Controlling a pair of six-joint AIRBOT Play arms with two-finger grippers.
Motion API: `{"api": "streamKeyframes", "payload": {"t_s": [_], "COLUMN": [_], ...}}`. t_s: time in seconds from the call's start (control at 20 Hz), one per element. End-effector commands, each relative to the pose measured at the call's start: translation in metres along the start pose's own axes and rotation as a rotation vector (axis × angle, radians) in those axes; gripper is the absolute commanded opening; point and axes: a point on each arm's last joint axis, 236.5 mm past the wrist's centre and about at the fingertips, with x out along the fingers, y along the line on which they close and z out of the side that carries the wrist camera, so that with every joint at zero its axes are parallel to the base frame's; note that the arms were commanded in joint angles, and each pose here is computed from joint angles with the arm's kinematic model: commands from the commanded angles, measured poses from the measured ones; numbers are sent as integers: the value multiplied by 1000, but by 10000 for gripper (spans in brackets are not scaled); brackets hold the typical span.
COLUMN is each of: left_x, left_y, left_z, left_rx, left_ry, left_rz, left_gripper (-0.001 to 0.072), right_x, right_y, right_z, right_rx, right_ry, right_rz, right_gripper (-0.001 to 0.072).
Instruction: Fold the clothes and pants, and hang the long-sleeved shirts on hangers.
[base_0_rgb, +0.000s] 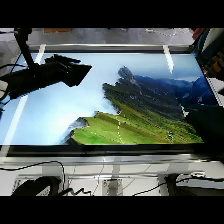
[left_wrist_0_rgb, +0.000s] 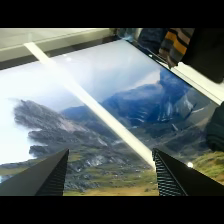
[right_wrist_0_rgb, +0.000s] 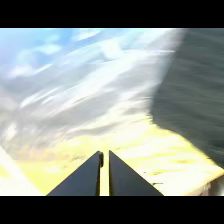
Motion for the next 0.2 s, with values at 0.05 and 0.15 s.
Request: {"api": "streamKeyframes", "payload": {"t_s": [0.05, 0.15], "left_x": [0, 0], "left_y": [0, 0], "left_z": [0, 0], "left_rx": [1, 0], "left_ry": [-1, -1], "left_rz": [0, 1], "left_gripper": [562, 562], "right_x": [2, 5], "right_y": [111, 142], "right_z": [-53, -76], "right_rx": [-324, -405], "right_ry": [35, 56], "right_rz": [146, 176], "right_gripper": [86, 86]}}
